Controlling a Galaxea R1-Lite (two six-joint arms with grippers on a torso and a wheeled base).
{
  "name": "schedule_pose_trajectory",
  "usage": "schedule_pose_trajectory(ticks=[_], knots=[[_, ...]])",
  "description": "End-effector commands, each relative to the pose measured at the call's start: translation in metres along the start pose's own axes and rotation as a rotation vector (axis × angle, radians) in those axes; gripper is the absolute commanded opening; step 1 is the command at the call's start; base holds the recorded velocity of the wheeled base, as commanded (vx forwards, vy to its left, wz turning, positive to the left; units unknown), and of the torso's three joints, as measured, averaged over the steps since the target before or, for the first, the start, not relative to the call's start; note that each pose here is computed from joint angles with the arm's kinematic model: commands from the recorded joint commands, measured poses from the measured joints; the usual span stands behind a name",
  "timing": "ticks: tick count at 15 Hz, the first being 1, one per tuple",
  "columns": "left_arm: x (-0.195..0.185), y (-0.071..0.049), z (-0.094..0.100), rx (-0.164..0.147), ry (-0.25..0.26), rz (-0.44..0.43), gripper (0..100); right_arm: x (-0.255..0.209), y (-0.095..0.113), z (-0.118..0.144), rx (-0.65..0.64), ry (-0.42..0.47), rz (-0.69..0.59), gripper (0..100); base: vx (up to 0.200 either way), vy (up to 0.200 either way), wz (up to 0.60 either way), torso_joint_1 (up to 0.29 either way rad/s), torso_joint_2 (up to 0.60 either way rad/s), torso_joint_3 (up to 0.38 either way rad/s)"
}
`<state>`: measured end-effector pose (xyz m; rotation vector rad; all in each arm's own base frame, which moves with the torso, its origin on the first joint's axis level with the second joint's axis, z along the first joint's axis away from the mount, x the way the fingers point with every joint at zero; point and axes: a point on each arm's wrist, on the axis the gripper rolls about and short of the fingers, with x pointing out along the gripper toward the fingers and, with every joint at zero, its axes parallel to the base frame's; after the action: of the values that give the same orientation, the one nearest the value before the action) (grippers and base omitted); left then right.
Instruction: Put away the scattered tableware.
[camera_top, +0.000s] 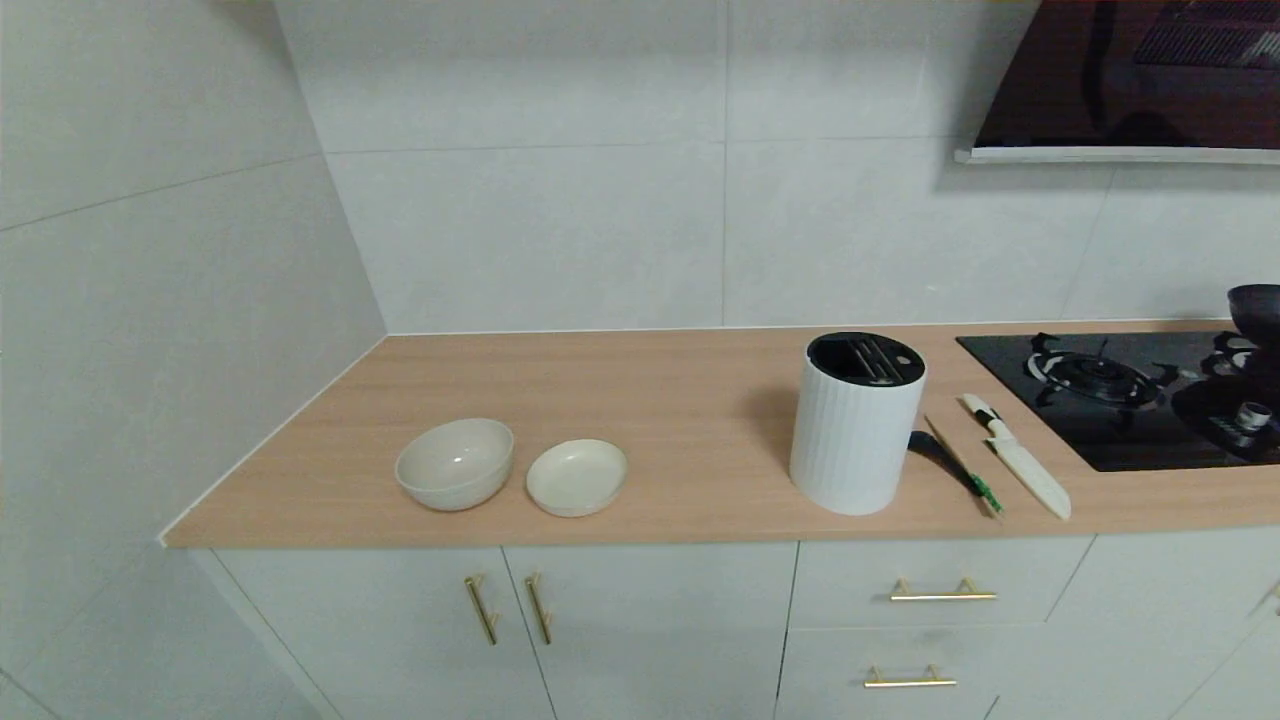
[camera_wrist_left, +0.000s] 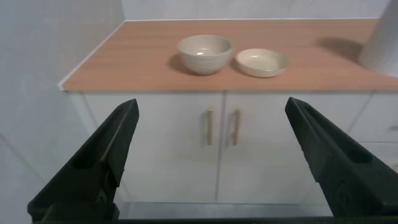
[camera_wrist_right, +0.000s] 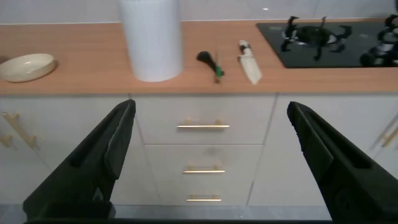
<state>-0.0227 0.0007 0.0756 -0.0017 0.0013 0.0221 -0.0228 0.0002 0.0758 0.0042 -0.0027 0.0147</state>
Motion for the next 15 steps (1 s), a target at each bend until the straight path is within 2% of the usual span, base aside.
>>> schedule_pose_trajectory(ticks=[1, 15], knots=[[0.0, 0.0, -0.0001, -0.001, 0.0, -0.001, 100, 0.0, 0.0, 0.0, 0.0, 0.0, 0.001, 100, 0.0, 0.2, 0.0, 0.002, 0.01, 0.007], [0.0, 0.0, -0.0001, 0.0, 0.0, -0.001, 100, 0.0, 0.0, 0.0, 0.0, 0.0, 0.001, 100, 0.0, 0.2, 0.0, 0.001, 0.0, 0.0]])
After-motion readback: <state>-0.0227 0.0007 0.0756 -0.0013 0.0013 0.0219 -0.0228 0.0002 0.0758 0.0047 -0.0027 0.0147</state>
